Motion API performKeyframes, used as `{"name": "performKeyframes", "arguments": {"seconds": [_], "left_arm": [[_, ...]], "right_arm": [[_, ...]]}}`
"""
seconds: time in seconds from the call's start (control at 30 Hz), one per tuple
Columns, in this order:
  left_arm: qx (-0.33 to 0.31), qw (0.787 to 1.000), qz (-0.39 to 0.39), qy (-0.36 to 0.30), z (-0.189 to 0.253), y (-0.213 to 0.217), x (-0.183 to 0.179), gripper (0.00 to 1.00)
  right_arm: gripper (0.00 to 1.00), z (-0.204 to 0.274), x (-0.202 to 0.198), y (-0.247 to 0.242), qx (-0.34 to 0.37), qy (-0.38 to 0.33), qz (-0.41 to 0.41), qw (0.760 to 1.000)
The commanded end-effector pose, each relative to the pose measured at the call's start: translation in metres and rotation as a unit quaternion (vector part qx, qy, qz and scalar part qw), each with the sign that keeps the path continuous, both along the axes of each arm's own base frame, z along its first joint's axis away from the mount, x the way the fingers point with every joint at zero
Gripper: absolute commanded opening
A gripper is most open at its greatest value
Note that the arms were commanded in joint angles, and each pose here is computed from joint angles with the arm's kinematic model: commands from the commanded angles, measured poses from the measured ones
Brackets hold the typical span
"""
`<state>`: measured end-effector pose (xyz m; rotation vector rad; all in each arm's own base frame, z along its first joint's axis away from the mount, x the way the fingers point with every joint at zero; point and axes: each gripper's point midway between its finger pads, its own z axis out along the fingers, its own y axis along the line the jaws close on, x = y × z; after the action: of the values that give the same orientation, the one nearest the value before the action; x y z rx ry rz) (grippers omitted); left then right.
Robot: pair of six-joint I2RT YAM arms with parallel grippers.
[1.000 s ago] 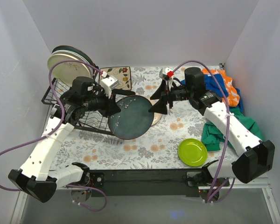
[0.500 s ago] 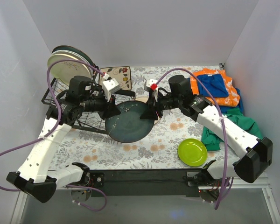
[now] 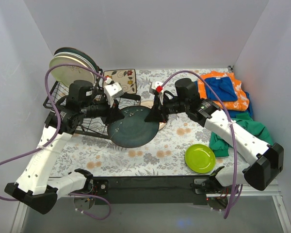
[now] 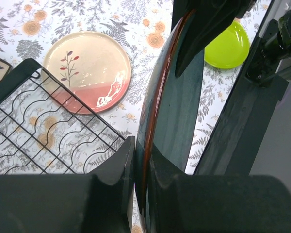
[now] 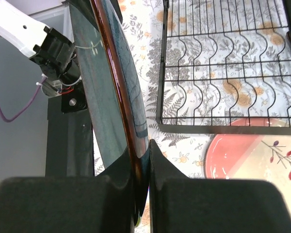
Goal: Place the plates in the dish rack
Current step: Pass the plate from the left arm to the right
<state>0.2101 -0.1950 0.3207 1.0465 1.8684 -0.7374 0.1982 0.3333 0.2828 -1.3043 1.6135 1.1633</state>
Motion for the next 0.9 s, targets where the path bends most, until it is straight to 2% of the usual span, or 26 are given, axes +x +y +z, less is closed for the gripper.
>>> {"name": "performKeyframes", "arguments": {"seconds": [0.0,0.03,0.07,0.13,0.17,0.23,0.33,0.4,0.47,0.53,0.77,0.87], "left_arm": [[-0.088,0.991,0.031,-0.092,0.065,-0.002,0.003,0.1],[-0.092,0.991,0.038,-0.095,0.066,0.0,0.003,0.18],[-0.097,0.989,0.055,-0.095,0.067,0.002,0.006,0.35],[-0.109,0.985,0.078,-0.112,0.079,0.009,0.005,0.47],[-0.119,0.981,0.091,-0.121,0.089,0.012,0.005,0.58],[-0.128,0.972,0.137,-0.145,0.107,0.025,0.011,0.66],[-0.156,0.95,0.188,-0.196,0.157,0.043,0.012,0.71],[-0.187,0.933,0.222,-0.212,0.192,0.054,0.012,0.72],[-0.198,0.918,0.274,-0.21,0.207,0.066,0.023,0.72],[-0.231,0.898,0.303,-0.219,0.237,0.078,0.019,0.74],[-0.305,0.867,0.31,-0.241,0.287,0.087,0.002,0.74],[-0.321,0.859,0.306,-0.256,0.302,0.091,-0.007,0.74]], "right_arm": [[0.01,0.047,-0.001,0.005,0.049,-0.071,0.006,0.996],[0.01,0.052,0.0,0.005,0.055,-0.077,0.0,0.996],[0.01,0.057,0.001,0.005,0.063,-0.081,-0.007,0.995],[0.01,0.074,0.005,0.006,0.084,-0.094,-0.023,0.992],[0.01,0.079,0.007,0.006,0.089,-0.096,-0.029,0.991],[0.01,0.088,0.011,0.006,0.096,-0.101,-0.041,0.989],[0.01,0.093,0.016,0.007,0.099,-0.103,-0.051,0.988],[0.01,0.105,0.022,0.011,0.113,-0.11,-0.061,0.986],[0.01,0.131,0.026,0.016,0.137,-0.125,-0.068,0.98],[0.01,0.142,0.037,0.028,0.147,-0.134,-0.082,0.977],[0.01,0.225,0.07,0.082,0.223,-0.156,-0.139,0.952],[0.01,0.237,0.081,0.108,0.245,-0.16,-0.151,0.944]]}}
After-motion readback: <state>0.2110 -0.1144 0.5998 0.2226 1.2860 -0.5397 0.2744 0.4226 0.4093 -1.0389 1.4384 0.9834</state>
